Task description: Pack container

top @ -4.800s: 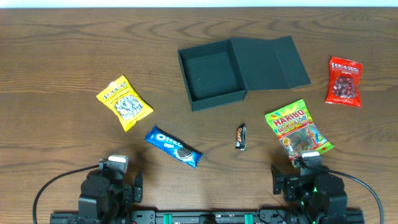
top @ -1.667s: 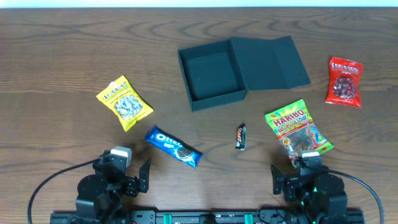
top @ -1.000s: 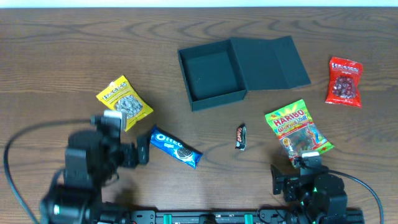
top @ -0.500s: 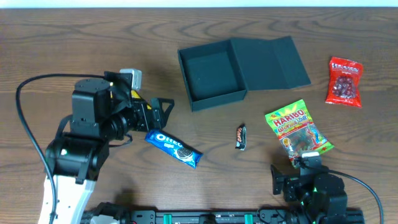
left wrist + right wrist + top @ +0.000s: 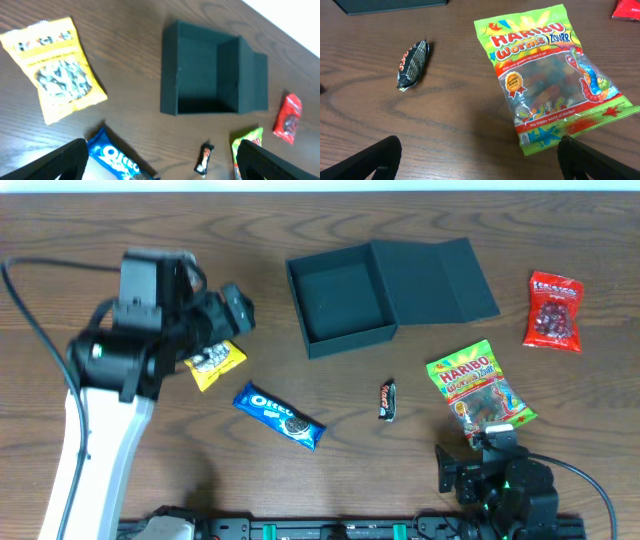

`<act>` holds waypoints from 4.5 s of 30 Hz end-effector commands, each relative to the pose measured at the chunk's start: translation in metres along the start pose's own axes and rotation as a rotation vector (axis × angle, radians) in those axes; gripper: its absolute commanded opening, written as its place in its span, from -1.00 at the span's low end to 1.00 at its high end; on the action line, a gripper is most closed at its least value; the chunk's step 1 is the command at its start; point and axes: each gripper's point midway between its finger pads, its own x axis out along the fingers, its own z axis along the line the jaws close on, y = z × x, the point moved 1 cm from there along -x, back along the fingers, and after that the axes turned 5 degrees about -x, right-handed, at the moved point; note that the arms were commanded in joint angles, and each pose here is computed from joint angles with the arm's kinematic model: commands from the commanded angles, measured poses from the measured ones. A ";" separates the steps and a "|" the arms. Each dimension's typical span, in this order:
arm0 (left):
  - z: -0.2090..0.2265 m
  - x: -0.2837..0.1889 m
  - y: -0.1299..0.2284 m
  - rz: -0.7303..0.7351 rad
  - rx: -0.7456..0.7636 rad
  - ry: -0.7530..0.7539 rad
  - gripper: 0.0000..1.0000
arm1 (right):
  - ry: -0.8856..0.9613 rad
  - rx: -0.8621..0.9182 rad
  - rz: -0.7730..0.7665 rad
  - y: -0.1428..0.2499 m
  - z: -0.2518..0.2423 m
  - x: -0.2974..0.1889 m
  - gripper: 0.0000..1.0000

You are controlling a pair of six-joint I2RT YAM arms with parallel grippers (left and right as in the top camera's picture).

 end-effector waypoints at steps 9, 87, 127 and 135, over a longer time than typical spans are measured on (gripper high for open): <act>-0.004 0.015 -0.017 0.013 0.024 -0.064 0.91 | -0.001 -0.006 0.006 0.003 0.000 0.001 0.98; -0.066 0.089 -0.022 0.042 0.498 -0.054 0.91 | -0.080 0.281 0.034 -0.153 0.007 0.022 0.98; -0.055 0.317 -0.123 -0.097 0.408 -0.178 0.91 | 0.116 0.271 0.289 -0.124 -0.023 0.160 0.99; -0.037 0.315 -0.114 -0.044 0.467 -0.259 0.91 | 0.223 0.255 0.284 -0.120 -0.041 0.171 0.99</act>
